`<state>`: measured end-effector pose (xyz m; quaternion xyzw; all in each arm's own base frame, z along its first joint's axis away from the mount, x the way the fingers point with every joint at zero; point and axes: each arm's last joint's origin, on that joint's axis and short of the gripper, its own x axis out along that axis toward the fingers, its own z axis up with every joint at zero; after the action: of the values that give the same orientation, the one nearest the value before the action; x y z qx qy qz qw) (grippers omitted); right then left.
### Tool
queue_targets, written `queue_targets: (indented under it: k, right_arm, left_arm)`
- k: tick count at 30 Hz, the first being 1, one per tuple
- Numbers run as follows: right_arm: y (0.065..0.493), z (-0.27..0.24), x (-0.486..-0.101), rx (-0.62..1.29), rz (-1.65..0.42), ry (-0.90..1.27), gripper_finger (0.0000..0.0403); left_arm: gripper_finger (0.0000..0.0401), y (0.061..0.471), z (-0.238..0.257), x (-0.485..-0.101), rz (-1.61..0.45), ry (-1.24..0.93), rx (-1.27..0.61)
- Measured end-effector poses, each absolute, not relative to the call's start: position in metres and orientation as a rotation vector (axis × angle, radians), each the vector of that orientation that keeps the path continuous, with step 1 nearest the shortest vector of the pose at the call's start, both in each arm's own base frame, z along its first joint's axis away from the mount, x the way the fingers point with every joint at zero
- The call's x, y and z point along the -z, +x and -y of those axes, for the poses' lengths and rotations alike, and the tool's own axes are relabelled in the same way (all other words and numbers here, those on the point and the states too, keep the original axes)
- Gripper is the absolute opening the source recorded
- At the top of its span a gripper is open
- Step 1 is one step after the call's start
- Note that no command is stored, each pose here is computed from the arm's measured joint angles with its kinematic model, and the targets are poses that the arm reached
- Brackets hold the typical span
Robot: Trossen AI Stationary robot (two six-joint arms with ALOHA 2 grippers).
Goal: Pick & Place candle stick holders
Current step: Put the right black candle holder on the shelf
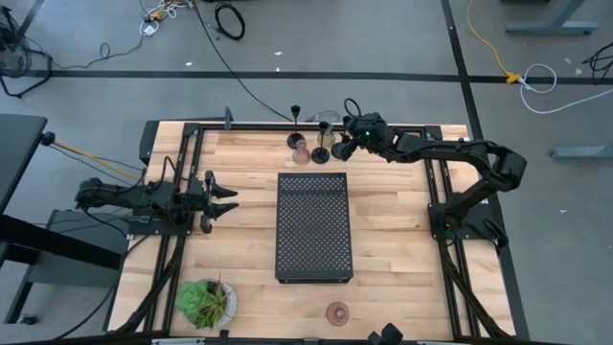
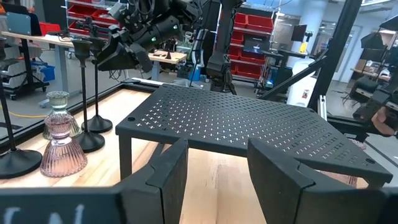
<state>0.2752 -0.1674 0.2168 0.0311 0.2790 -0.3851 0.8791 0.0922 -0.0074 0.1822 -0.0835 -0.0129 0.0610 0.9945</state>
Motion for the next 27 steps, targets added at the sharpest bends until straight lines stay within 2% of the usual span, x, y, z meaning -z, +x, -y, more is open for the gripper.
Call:
queue_targets:
  k: [9,11,27]
  right_arm:
    - [0.2753,0.167,-0.2163,0.78,-0.585,0.072,0.0032]
    - [0.2755,0.1669,-0.2164,0.775,-0.584,0.074,0.0011]
    - [0.2743,0.166,-0.2143,0.771,-0.604,0.094,0.0]
  left_arm:
    - [0.017,0.0922,0.0074,-0.1821,0.026,-0.172,-0.122]
    - [0.017,0.0922,0.0074,-0.1821,0.026,-0.172,-0.122]
    - [0.017,0.0922,0.0074,-0.1821,0.026,-0.174,-0.122]
